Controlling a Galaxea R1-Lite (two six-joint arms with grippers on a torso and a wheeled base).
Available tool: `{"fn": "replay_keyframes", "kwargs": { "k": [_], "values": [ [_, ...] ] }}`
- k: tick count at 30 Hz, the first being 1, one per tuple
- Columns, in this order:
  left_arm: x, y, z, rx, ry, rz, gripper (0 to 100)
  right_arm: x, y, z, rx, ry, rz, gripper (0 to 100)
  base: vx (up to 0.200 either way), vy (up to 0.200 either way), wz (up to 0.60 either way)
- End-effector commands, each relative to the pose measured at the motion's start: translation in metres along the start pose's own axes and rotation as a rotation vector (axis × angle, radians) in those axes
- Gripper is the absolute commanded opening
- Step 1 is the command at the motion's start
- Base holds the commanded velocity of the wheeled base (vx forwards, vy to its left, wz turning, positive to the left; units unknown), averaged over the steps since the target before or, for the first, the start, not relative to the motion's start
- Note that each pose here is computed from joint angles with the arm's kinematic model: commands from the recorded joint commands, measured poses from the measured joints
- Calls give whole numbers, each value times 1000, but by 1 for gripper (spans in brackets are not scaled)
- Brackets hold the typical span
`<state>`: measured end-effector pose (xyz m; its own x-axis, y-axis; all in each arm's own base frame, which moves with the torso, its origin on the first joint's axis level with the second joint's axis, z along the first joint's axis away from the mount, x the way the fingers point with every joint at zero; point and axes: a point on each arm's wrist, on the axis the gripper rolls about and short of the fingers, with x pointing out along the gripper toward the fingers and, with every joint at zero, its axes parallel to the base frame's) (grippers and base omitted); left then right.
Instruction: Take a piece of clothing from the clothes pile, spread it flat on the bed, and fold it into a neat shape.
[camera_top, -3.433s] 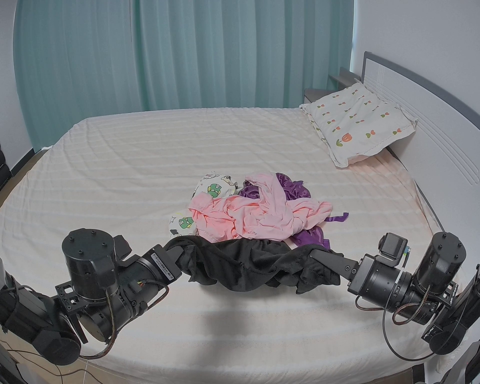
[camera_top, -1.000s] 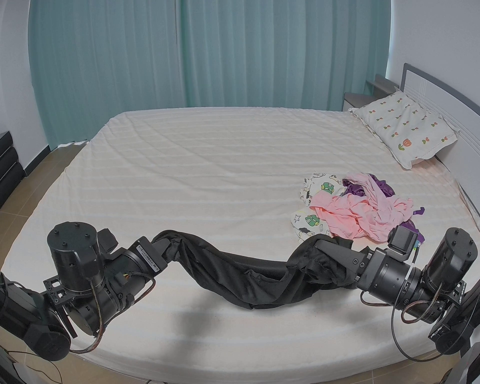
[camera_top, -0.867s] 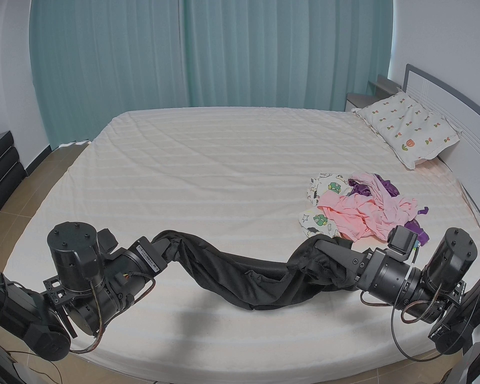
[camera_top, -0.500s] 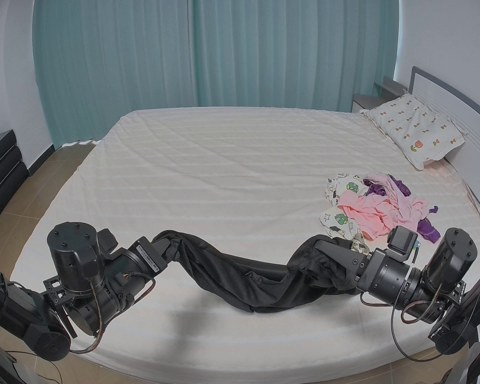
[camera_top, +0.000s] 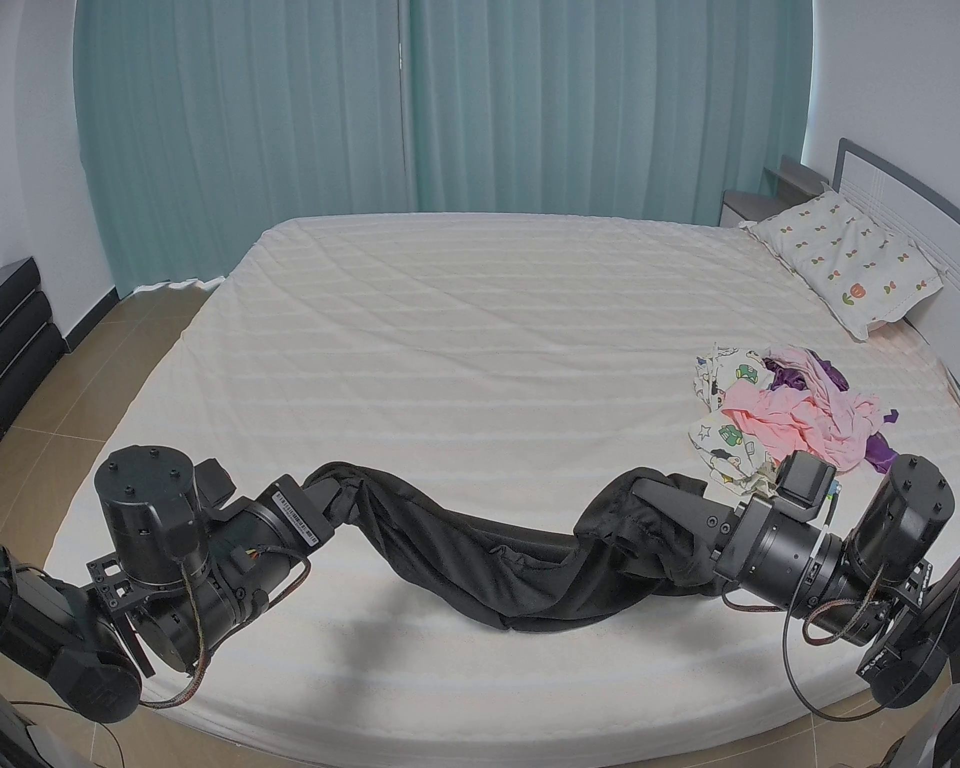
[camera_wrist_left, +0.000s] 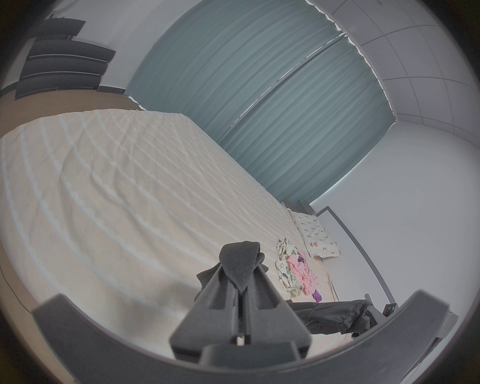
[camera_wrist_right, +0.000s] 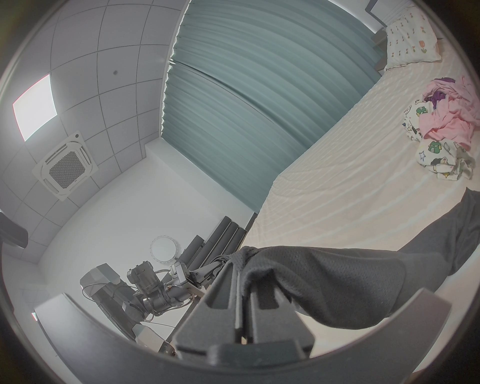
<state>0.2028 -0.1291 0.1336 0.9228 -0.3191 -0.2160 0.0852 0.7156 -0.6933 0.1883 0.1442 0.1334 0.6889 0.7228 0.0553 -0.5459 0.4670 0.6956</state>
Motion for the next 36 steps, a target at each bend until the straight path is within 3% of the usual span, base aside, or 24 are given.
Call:
{"fn": "replay_keyframes", "kwargs": {
  "k": [1, 14, 22, 26, 34, 36],
  "values": [
    [0, 0, -1, 1, 4, 1, 0, 0, 0, 0, -1, -3, 4, 0, 0, 0, 0],
    [-2, -2, -3, 4, 14, -9, 0, -4, 1, -3, -6, 16, 7, 0, -200, 0, 0],
    [-17, -13, -4, 8, 22, -73, 0, -11, 18, -5, -10, 24, 74, 0, -200, 0, 0],
    [-35, -22, -3, 47, 35, -124, 0, -19, 28, 2, -19, -10, 118, 0, -200, 0, 0],
    [-59, -37, 18, 28, -3, -183, 0, -37, 55, 27, -55, -112, 216, 0, -200, 0, 0],
    [-57, -52, 39, 16, -58, -187, 0, -28, 71, 52, -83, -178, 243, 0, -200, 0, 0]
  ]
}}
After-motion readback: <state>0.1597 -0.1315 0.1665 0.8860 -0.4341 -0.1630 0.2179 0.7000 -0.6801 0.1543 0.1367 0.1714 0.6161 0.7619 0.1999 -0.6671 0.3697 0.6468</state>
